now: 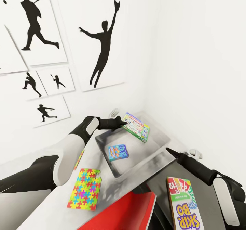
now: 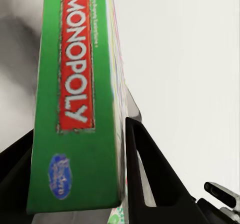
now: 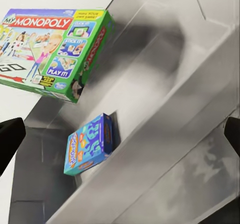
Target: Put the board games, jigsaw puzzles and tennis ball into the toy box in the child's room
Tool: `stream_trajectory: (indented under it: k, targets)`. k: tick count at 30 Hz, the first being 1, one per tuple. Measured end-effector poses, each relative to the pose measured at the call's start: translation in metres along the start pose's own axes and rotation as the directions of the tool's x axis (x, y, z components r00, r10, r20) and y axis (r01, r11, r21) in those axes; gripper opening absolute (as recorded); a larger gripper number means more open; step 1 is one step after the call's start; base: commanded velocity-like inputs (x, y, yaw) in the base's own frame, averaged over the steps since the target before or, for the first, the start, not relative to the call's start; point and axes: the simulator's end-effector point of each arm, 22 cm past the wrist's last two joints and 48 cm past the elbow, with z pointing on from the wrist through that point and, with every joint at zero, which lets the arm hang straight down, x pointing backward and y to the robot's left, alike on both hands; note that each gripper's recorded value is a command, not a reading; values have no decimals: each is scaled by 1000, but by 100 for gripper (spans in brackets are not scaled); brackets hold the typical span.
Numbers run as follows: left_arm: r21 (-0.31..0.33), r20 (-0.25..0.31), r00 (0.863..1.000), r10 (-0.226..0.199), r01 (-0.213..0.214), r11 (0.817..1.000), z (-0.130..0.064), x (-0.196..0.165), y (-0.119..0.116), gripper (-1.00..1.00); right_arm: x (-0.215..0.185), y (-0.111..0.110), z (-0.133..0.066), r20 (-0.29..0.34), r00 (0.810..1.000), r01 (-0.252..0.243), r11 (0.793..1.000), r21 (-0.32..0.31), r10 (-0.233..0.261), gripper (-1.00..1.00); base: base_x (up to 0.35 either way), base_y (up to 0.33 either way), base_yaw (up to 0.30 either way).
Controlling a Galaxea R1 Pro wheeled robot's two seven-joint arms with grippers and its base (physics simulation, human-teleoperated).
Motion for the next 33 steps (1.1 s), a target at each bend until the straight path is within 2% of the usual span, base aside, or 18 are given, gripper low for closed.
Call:
stream_trajectory:
  k: [3, 10, 19, 22, 33]
  targets:
    - [28, 2, 1000, 3, -3, 1000, 0, -2, -5, -100, -1, -5, -1, 2, 1000, -2, 1000, 8, 2, 100, 0, 0, 0]
    - [30, -7, 1000, 5, -5, 1000, 4, 1, -1, -100, 1, -10, 0, -5, 1000, -5, 1000, 17, 5, 100, 0, 0, 0]
    - [13, -20, 996, 83, -83, 996, 7, -3, -3, -100, 6, -16, 3, -14, 1000, -11, 1000, 26, 12, 100, 0, 0, 0]
    - [9, -25, 995, 97, -97, 995, 8, -2, -2, -100, 7, -18, 3, -17, 1000, -14, 999, 29, 14, 100, 0, 0, 0]
    - [6, -25, 995, 101, -101, 995, 12, -3, 4, -100, 13, -26, 6, -28, 999, -21, 999, 41, 22, 100, 0, 0, 0]
